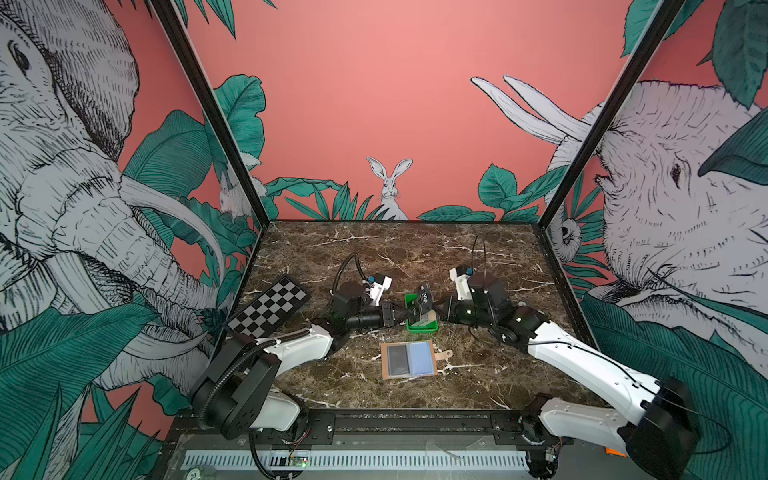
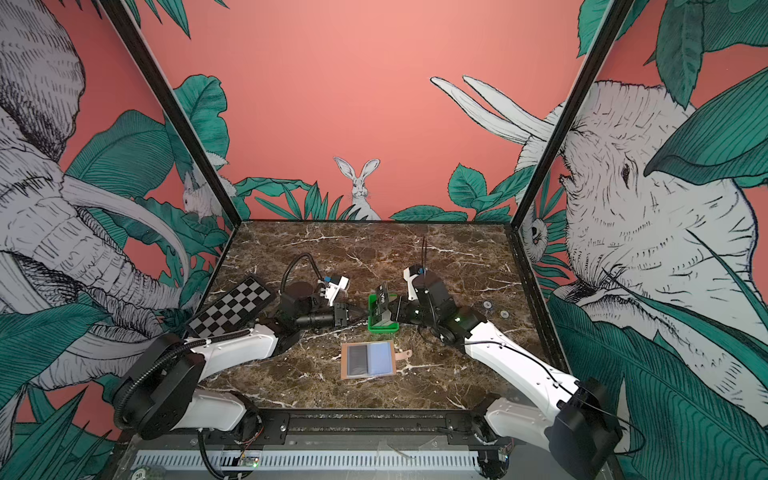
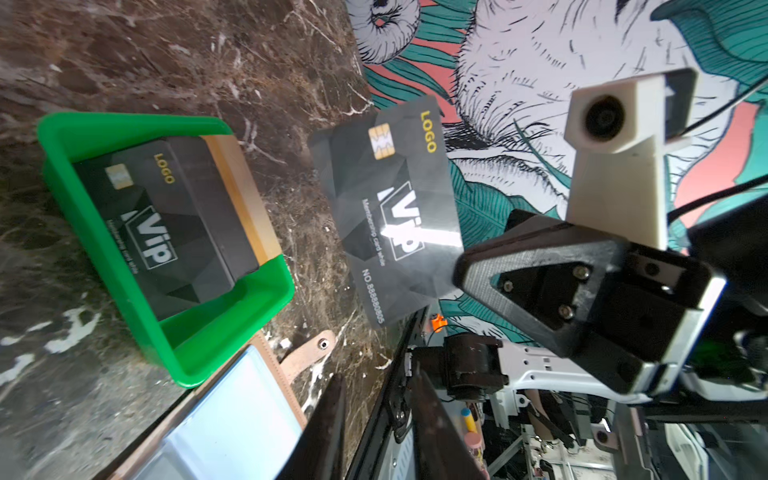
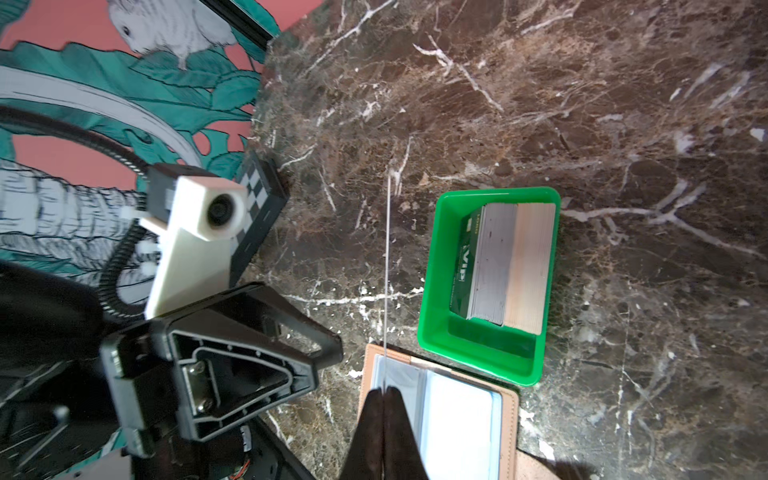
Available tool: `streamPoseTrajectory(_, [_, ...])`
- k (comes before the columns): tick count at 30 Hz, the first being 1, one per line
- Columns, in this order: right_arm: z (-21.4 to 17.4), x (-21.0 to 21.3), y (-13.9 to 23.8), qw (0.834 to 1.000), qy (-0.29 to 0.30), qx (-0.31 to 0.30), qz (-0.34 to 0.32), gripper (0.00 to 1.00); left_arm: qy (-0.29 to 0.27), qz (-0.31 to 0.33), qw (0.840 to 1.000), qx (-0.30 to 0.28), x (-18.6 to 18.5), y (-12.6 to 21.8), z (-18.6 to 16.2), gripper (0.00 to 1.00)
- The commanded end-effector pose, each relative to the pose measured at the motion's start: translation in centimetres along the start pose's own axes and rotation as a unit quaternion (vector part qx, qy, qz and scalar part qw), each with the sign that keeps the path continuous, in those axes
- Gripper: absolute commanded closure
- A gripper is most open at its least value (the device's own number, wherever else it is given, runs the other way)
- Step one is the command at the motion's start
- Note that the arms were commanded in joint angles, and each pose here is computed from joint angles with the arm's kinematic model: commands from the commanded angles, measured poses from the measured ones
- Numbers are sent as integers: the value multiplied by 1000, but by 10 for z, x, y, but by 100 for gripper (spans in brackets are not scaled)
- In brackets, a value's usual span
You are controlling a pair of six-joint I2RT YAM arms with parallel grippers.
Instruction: Put the credit cards into the card holder
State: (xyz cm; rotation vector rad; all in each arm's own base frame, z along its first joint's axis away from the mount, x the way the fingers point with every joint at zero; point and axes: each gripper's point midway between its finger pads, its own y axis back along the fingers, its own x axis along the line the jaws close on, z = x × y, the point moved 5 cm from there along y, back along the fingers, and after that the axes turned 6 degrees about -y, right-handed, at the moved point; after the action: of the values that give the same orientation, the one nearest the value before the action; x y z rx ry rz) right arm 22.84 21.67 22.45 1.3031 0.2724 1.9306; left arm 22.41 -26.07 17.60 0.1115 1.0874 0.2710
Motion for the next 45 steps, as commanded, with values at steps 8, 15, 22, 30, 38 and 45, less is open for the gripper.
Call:
streamPoseTrajectory(8, [4,23,21,991,-27,-14,130,100,-2,-93,995,-37,-32,6,14,65])
streamPoseTrajectory(15, [3,28,26,985,-36,-20,167,100,10,-87,996,-34,-29,4,14,66])
streamPoseTrajectory(22, [2,29,24,982,-45,-19,181,100,21,-100,994,-45,-30,4,17,68])
streamPoseTrajectory(30, [-4,23,19,980,-61,-13,188,100,30,-131,989,-66,-36,4,25,78])
streamPoseTrajectory(38, [-8,12,16,984,-70,-19,165,100,31,-119,990,-65,-30,3,21,99])
streamPoseTrajectory(45, [-10,6,13,990,-45,-12,134,100,34,-74,995,-60,-17,8,7,100])
